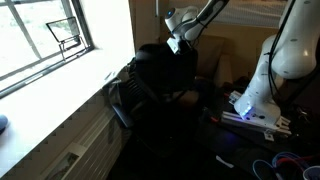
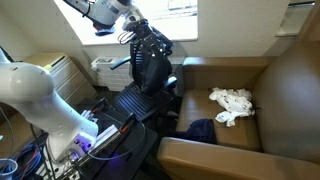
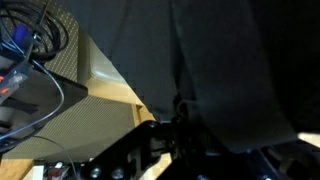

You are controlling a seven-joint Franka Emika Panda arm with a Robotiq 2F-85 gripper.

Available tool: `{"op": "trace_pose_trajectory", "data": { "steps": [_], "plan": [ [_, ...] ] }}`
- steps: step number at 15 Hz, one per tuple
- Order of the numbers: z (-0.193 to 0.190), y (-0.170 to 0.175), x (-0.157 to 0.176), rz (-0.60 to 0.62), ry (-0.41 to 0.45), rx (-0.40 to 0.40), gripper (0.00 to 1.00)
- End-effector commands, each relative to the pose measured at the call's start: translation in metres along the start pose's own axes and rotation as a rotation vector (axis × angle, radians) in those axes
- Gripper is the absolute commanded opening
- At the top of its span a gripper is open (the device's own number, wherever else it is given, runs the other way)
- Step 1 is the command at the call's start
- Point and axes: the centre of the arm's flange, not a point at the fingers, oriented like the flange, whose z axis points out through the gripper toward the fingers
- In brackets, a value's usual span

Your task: Unhang the dark blue clothing from the backrest of the black chair and place it on the right side of the sofa, remove the grey clothing from the sofa and hang it on the backrest of the black chair, remove the black backpack from the black chair and put it on the sofa

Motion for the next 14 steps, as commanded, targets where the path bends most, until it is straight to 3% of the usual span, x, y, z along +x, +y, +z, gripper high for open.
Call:
{"op": "trace_pose_trajectory", "data": {
  "steps": [1,4,8,9,12,13,14],
  "plan": [
    [-0.008,0.010,0.097,0.138,0.136,-0.004,0.06],
    [-0.009,-0.004,0.188,0.290,0.191,-0.029,0.06],
    [-0.021,0.007,0.308,0.499,0.140,0.020,0.06],
    [-0.021,0.008,0.320,0.542,0.136,0.044,0.06],
    [-0.015,0.015,0.302,0.601,0.124,0.147,0.06],
    [-0.025,-0.009,0.337,0.533,0.106,0.050,0.22],
    [-0.025,-0.005,0.336,0.536,0.104,0.072,0.22]
  ]
}}
